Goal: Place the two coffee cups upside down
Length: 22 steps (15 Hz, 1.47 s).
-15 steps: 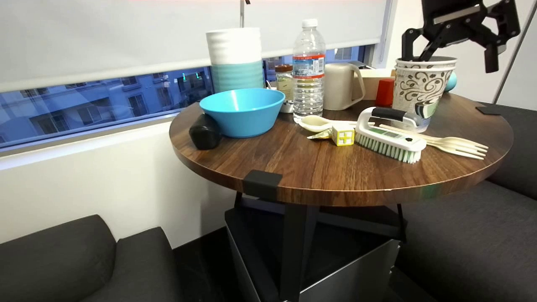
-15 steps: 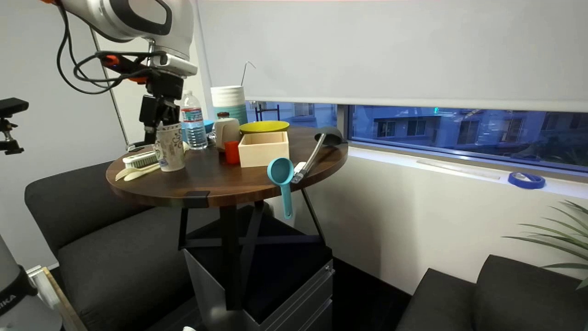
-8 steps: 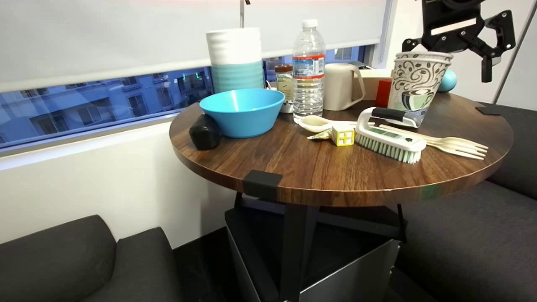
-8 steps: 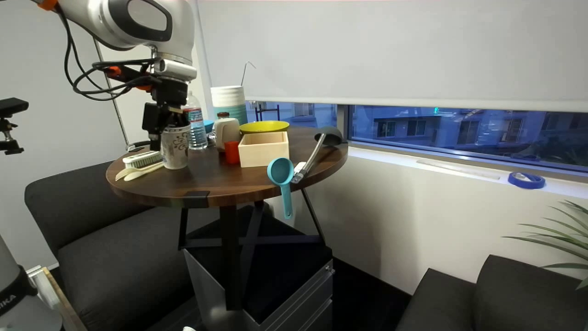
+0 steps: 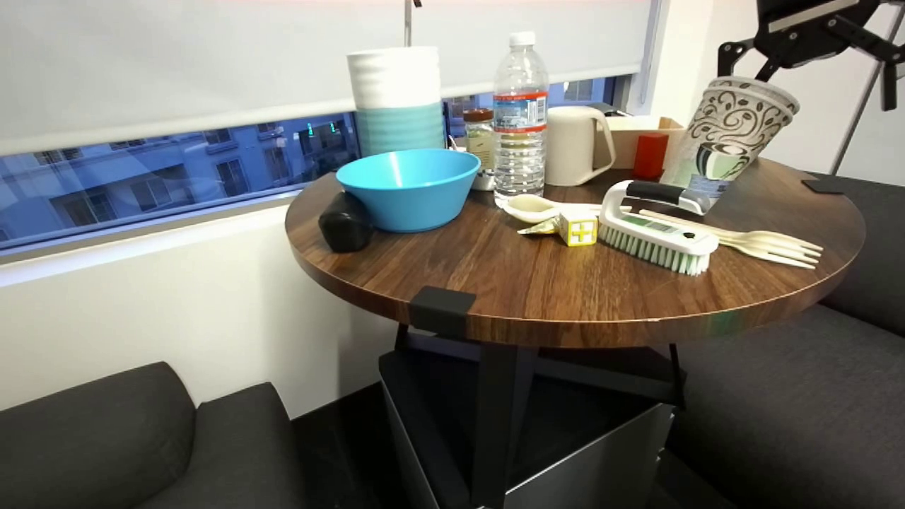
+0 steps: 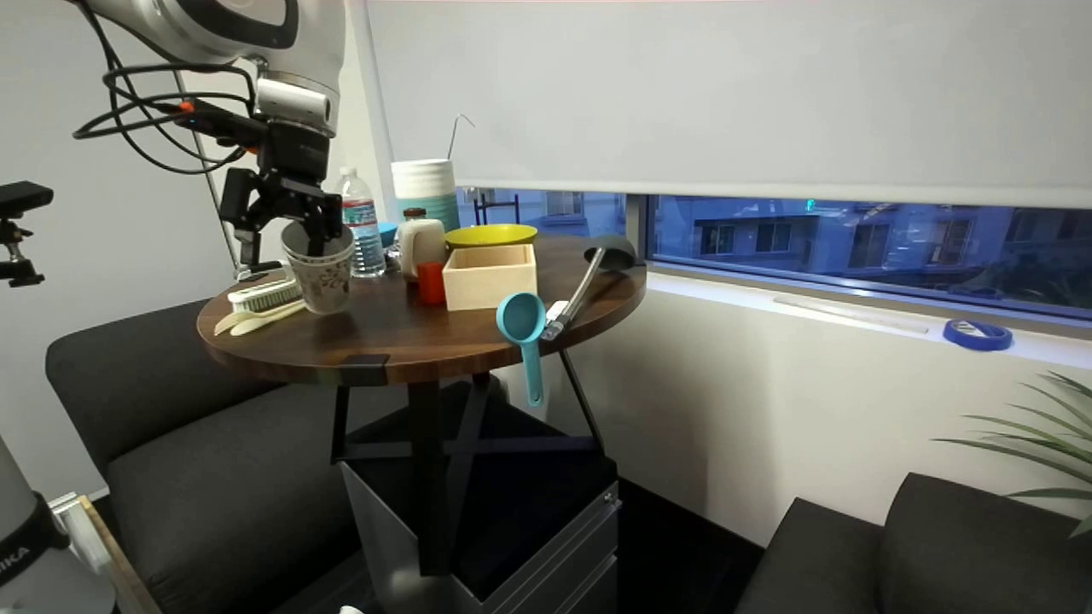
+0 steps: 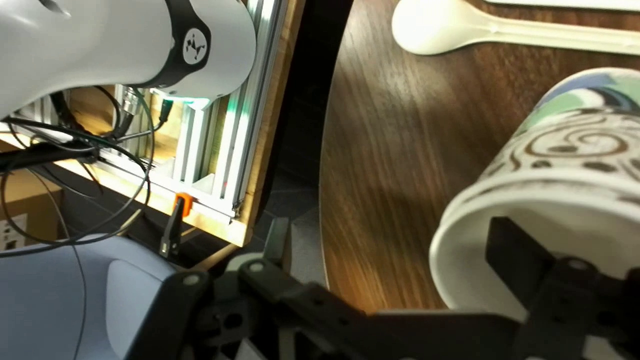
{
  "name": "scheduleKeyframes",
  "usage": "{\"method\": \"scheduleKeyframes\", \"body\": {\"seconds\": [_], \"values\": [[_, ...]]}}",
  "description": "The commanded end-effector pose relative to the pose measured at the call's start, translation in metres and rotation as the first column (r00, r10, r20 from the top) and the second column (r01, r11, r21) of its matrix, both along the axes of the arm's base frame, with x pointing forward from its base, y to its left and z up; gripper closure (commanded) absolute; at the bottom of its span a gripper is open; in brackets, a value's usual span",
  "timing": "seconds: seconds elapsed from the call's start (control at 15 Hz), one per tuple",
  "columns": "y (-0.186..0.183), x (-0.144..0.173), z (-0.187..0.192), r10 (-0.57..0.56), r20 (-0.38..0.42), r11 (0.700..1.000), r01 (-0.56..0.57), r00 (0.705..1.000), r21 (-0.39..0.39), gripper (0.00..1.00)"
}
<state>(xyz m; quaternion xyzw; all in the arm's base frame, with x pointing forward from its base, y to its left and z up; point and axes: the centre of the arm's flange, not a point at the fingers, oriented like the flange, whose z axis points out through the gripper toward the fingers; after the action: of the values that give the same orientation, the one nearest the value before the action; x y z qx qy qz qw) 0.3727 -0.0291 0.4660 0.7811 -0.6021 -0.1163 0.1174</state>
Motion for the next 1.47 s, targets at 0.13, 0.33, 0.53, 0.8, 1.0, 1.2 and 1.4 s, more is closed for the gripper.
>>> {"method": "scheduleKeyframes", "body": {"seconds": [0.13,0.33,0.53,0.8,1.0,1.2,1.4], "values": [[-0.004,-0.02,0.013,-0.103,-0.056,0.993,0.1,0.993,-0.059,0.0],[-0.006,-0.027,0.016,-0.144,-0.107,0.988,0.136,0.984,-0.074,0.0],[-0.01,-0.036,0.024,-0.199,-0.113,0.975,0.185,0.973,-0.118,0.0],[-0.015,-0.039,0.04,-0.232,-0.05,0.955,0.218,0.971,-0.201,0.0],[-0.014,-0.035,0.053,-0.236,0.02,0.94,0.234,0.972,-0.247,0.0],[-0.002,-0.018,0.061,-0.198,0.105,0.947,0.218,0.975,-0.238,0.0],[-0.001,-0.016,0.06,-0.176,0.111,0.957,0.197,0.978,-0.213,0.0]]}}
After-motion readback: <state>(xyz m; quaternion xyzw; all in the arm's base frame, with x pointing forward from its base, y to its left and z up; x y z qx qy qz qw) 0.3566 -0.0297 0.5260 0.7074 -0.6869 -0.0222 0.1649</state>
